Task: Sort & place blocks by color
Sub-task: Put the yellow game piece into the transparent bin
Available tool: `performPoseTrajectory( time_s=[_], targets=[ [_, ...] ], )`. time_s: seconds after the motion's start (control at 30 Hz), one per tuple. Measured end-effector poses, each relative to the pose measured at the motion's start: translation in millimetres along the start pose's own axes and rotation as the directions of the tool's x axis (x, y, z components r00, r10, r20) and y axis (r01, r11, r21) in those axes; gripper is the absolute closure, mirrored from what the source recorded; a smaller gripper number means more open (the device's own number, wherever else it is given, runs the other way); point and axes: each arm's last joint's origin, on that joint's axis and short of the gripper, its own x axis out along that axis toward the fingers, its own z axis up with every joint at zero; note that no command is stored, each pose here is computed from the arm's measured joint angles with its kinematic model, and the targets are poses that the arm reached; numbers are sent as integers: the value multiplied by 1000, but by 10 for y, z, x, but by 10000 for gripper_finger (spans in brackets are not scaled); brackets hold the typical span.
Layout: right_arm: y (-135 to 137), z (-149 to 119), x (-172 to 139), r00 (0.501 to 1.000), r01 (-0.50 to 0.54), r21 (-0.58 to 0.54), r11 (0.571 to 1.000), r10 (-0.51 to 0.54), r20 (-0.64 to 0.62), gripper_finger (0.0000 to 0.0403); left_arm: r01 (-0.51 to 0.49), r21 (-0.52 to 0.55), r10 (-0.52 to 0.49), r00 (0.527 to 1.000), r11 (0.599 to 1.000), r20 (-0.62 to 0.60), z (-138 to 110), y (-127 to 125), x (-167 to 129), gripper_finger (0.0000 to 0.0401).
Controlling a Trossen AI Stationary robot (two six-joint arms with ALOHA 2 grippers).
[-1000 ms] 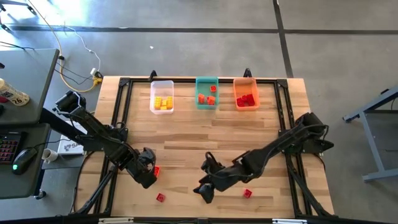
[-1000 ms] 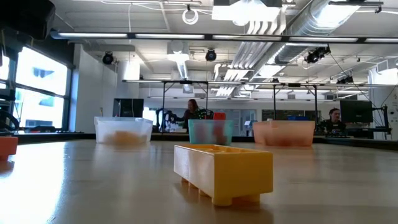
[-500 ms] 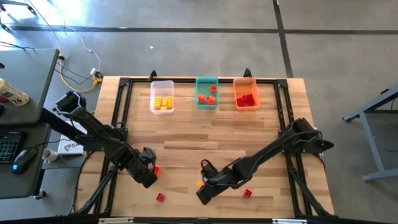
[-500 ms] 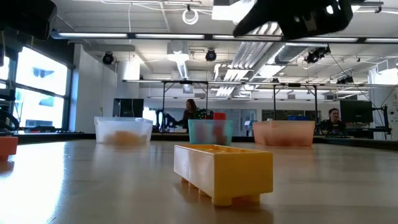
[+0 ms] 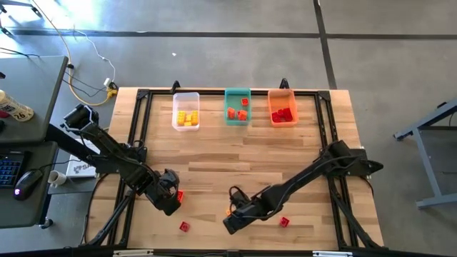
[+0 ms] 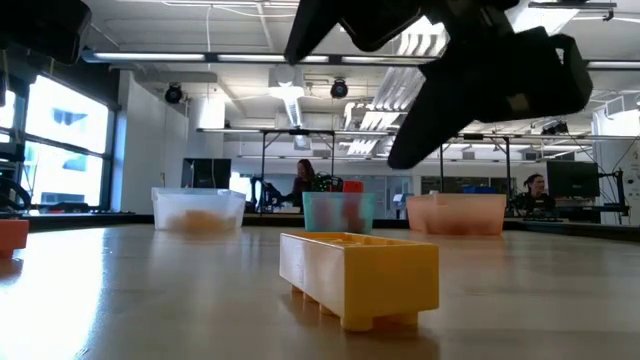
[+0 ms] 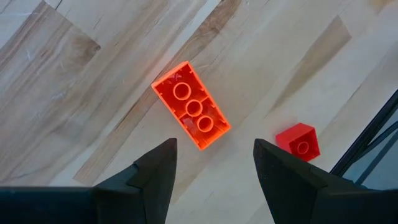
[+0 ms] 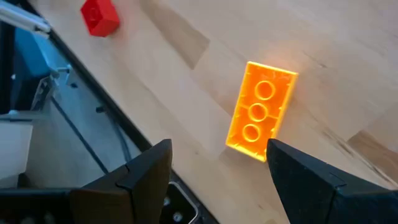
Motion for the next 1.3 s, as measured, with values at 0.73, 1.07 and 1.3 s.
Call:
performPoseTrajectory(
  time_s=[0.73,1.07,1.3],
  targets=[
    [-111,260,162,998,53,91,994,-55,16,155,-4,-6,4,999,1000,33,9,1,0,201],
    [-133,250,161,997,77,84,993,-78,11,155,-6,-6,6,999,1000,51,14,2,0,201],
    [-152,248,195,996,89,82,993,-90,9,155,-6,-6,6,999,1000,51,15,2,0,201]
  ],
)
